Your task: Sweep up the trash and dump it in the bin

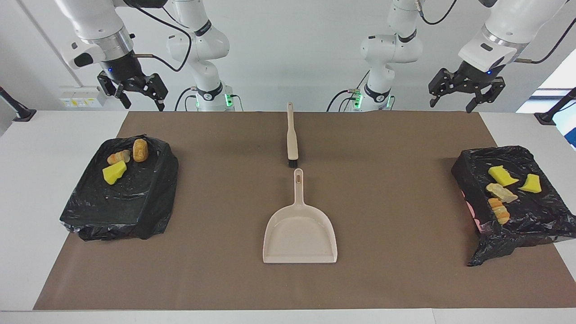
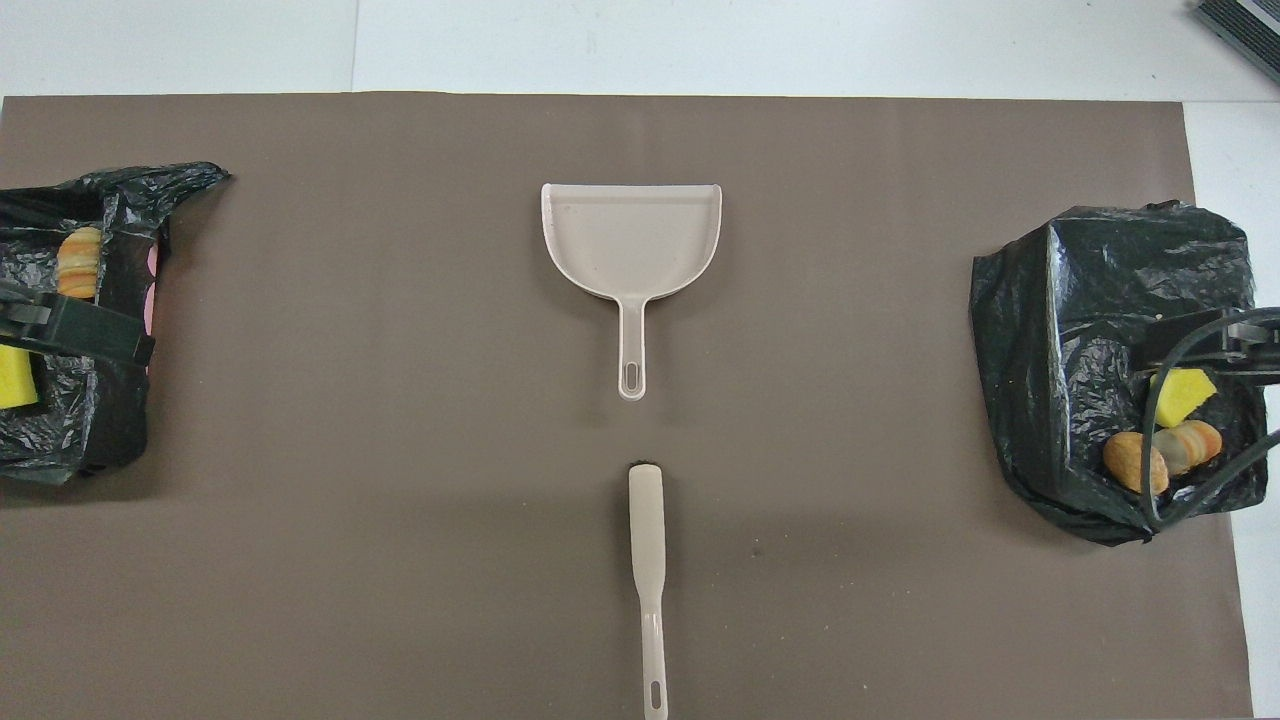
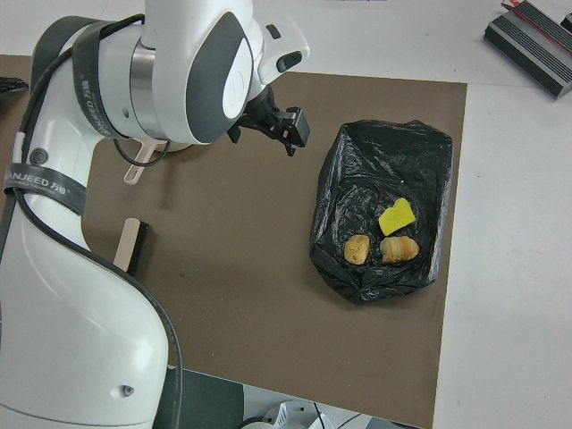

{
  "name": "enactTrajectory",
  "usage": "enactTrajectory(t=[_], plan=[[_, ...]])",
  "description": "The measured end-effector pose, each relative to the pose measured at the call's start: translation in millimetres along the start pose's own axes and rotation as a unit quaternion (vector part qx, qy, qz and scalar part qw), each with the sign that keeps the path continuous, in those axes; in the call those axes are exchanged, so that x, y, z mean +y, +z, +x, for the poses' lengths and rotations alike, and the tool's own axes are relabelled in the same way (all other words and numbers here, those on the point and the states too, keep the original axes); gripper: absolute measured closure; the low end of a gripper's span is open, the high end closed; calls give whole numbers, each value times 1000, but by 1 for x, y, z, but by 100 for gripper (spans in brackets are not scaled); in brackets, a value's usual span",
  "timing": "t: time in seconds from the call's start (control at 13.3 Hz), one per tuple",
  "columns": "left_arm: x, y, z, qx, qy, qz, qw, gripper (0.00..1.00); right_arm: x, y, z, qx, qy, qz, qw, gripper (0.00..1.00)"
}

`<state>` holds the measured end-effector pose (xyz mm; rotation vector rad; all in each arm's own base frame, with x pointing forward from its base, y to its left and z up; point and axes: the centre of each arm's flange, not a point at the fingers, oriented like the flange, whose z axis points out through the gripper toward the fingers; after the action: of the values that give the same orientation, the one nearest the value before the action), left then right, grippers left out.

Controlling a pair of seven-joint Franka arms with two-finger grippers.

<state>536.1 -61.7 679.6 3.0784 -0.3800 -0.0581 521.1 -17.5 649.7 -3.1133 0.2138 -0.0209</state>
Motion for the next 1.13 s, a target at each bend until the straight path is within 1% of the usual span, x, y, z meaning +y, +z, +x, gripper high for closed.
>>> enactTrajectory(t=[0.3, 0.75, 1.13], plan=[[2, 3, -9, -6, 1, -1, 1000, 0, 0, 0, 0, 0, 0, 0, 1000, 0], [1, 4, -10, -7, 0, -1, 1000, 0, 0, 0, 0, 0, 0, 0, 1000, 0], [-2, 4, -11, -8, -3, 7, 1000, 0, 0, 0, 0, 0, 0, 0, 1000, 0]])
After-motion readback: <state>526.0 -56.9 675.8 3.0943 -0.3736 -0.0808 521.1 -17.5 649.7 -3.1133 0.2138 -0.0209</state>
